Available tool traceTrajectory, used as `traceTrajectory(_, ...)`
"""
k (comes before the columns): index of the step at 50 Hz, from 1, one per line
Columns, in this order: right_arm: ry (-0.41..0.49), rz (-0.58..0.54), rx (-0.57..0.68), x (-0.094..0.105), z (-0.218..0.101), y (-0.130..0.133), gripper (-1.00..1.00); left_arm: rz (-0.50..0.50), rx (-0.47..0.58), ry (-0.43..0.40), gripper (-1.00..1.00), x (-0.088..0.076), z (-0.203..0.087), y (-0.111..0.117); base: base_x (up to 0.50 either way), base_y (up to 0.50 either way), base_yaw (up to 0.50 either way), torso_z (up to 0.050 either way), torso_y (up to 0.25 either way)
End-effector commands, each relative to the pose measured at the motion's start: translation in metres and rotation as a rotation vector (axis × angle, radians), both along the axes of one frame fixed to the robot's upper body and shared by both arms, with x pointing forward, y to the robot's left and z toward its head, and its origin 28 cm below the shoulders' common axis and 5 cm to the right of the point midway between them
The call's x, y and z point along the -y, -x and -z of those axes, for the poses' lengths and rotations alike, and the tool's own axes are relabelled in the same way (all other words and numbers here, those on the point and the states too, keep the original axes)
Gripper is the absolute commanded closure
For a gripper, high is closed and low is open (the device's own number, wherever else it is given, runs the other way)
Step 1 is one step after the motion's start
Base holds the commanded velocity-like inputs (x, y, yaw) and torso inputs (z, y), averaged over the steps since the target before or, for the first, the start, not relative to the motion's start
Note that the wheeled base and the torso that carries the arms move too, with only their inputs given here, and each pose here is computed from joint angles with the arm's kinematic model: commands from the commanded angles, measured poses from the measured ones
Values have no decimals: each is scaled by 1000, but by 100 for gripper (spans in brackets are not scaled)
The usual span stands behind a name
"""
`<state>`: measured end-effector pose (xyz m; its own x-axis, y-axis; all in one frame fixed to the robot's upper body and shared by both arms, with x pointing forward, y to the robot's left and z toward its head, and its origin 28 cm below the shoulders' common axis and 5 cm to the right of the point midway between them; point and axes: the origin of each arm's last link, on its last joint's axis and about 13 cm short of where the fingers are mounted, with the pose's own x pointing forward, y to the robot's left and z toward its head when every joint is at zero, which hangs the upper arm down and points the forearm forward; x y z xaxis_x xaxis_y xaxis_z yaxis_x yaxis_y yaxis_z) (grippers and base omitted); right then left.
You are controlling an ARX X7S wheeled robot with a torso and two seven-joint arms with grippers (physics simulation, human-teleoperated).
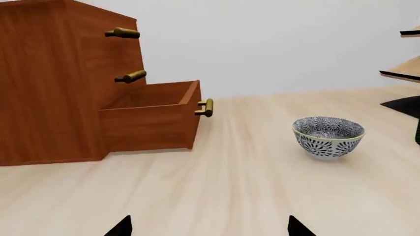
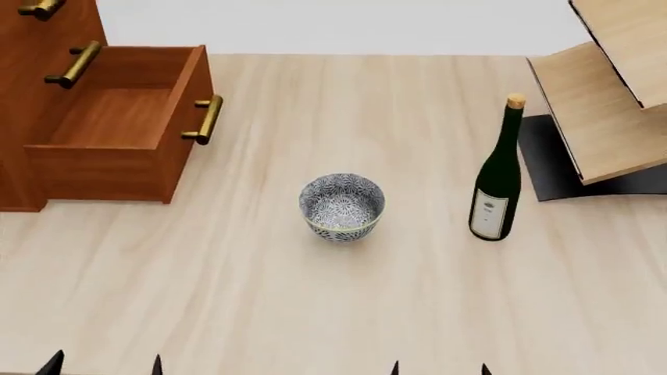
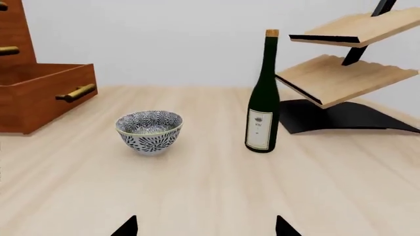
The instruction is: Put the wine bottle in the bottom drawer of the cabinet.
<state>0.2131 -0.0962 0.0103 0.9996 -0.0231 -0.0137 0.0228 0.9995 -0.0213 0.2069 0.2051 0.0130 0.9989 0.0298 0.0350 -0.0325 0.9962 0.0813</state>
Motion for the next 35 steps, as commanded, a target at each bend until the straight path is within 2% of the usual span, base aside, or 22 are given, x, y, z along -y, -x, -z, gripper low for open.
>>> traceTrajectory(1, 1, 3, 4, 0, 0, 0, -100, 13, 1, -9, -100, 2, 1, 1, 0, 0, 0, 50, 0)
traceTrajectory(23, 27, 16, 16, 0, -1, 1, -100, 34, 5, -8, -100, 4, -1, 0, 0, 8, 0, 50, 0)
traceTrajectory(35, 28, 6, 14, 0, -1, 1, -100, 41, -3, -12, -100, 4, 2, 0, 0, 351, 0, 8, 0)
